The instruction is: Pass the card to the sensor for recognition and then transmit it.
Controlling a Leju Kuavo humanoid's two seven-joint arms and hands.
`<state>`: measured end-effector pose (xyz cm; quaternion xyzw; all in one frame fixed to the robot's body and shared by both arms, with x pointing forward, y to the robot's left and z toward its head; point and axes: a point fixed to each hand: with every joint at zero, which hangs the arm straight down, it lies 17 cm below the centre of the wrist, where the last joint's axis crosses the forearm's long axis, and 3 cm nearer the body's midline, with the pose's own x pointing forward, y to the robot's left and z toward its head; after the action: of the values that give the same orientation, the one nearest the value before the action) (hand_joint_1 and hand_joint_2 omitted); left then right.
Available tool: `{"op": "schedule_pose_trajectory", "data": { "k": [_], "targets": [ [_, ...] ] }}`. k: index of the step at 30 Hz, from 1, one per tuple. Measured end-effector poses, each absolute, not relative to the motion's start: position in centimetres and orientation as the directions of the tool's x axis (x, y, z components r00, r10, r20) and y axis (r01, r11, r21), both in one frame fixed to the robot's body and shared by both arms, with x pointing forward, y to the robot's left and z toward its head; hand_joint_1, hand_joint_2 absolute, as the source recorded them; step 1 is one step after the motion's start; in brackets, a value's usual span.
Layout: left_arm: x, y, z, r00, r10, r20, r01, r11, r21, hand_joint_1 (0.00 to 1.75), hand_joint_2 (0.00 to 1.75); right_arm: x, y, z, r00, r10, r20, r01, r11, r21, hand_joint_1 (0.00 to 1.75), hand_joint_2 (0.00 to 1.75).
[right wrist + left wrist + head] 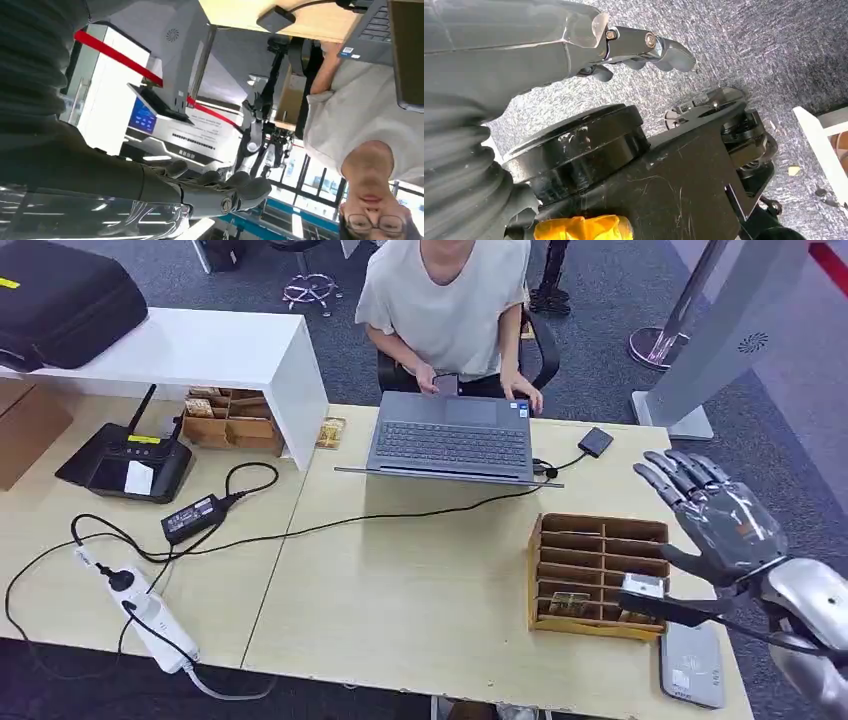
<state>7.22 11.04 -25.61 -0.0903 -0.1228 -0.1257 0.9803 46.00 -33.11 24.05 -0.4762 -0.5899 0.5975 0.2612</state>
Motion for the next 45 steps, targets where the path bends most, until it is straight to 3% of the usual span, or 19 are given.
{"op": "schedule_pose_trajectory", "data": {
  "k": [4,10,14,18,25,45],
  "targets": [
    [7.2,11.0,-25.6,0.938,-0.225,0.264,0.27,0.952,-0.146,0.0,1.75,46.0,-33.0,23.8,-0.412,0.871,-0.267,0.251,-0.173,-0.952,0.0,1.75],
    [7.2,11.0,-25.6,0.933,-0.242,0.266,0.287,0.947,-0.143,0.0,1.75,46.1,-31.8,24.5,-0.353,0.876,-0.327,0.382,-0.184,-0.906,0.0,1.75],
    [7.1,10.6,-25.5,0.933,-0.247,0.26,0.291,0.946,-0.146,0.0,1.75,44.6,-29.6,23.4,-0.262,0.938,-0.229,0.481,-0.079,-0.873,0.0,1.75],
    [6.7,10.6,-25.6,0.937,-0.241,0.254,0.284,0.948,-0.147,0.0,1.75,43.0,-28.7,20.3,-0.202,0.969,-0.141,0.444,-0.038,-0.895,0.0,1.75],
    [6.7,10.7,-25.6,0.943,-0.223,0.249,0.264,0.953,-0.148,0.0,1.75,41.8,-29.5,18.0,-0.123,0.988,-0.098,0.381,-0.044,-0.924,0.0,1.75],
    [6.6,10.6,-25.6,0.942,-0.225,0.247,0.267,0.952,-0.151,0.0,1.75,42.3,-32.8,17.4,-0.011,0.997,-0.078,0.354,-0.069,-0.933,0.0,1.75]
  ]
}}
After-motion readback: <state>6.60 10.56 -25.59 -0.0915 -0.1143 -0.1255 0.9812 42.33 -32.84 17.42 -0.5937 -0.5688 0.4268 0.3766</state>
